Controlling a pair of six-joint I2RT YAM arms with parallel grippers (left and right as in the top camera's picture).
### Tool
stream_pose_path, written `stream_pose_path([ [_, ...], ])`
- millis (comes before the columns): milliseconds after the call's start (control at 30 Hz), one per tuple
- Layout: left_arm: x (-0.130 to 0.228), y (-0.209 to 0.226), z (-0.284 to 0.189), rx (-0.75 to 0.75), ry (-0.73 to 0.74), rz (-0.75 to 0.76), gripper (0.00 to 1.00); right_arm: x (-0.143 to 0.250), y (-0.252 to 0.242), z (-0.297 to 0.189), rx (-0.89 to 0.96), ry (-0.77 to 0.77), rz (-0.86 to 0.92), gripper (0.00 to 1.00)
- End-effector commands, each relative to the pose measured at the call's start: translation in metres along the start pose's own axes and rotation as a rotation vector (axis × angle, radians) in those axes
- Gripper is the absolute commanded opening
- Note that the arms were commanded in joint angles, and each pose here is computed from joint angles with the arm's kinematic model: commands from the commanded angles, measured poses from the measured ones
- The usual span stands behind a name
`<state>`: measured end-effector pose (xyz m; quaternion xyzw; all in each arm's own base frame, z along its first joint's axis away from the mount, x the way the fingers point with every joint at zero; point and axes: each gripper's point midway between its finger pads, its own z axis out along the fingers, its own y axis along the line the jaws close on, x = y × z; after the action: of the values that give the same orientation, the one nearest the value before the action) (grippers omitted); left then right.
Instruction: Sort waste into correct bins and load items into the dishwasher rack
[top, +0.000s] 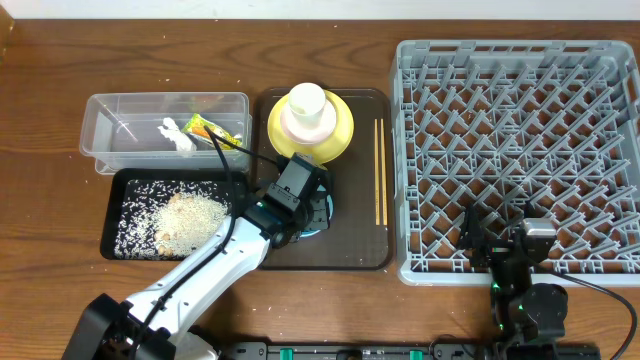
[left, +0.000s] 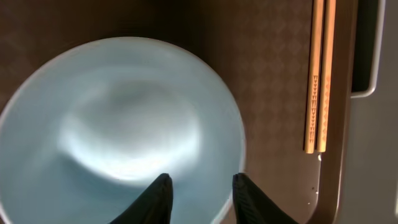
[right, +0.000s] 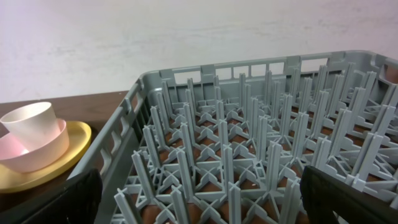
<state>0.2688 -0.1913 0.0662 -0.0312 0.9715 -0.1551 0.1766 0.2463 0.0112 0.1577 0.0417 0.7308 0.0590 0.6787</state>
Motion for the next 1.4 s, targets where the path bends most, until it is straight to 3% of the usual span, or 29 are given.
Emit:
stream_pose_path([
  [0,-0.005,0.0,0.001,-0.006,-0.017,0.001,0.41,0.0,-0.002,0.0,0.006,0.001,-0.014,0.99],
  [233,-0.018,-0.012,-0.013,0.032,-0.066,0.014,0.5,-0.004,0.002,0.0,-0.013,-0.016,-0.013,0.99],
  [400,-0.046,-0.016,-0.048,0.079,-0.179,0.027,0.59,-0.01,0.014,-0.002,-0.08,-0.019,-0.013,0.99],
  [533,-0.076,0.005,-0.084,0.094,-0.303,-0.056,0.67,-0.026,0.009,-0.008,-0.031,0.016,-0.014,0.99],
  [600,-0.089,0.022,-0.103,0.088,-0.367,-0.106,0.77,-0.04,0.006,-0.012,-0.004,0.036,-0.015,0.99],
  [733,-0.11,0.056,-0.14,0.065,-0.495,-0.204,0.82,-0.086,0.009,-0.012,0.029,0.093,-0.051,0.99],
  [933,-0.123,0.11,-0.183,-0.037,-0.653,-0.334,0.87,-0.143,0.03,0.015,0.002,0.378,-0.07,0.99],
  [1067,-0.117,0.148,-0.196,-0.167,-0.69,-0.421,0.88,-0.153,0.078,0.039,-0.187,0.632,-0.028,0.99],
  [1200,-0.104,0.16,-0.188,-0.209,-0.629,-0.449,0.91,-0.137,0.138,0.063,-0.351,0.86,0.036,0.99],
  [1367,-0.089,0.165,-0.174,-0.244,-0.544,-0.461,0.93,-0.08,0.214,0.085,-0.517,1.023,-0.026,0.99],
])
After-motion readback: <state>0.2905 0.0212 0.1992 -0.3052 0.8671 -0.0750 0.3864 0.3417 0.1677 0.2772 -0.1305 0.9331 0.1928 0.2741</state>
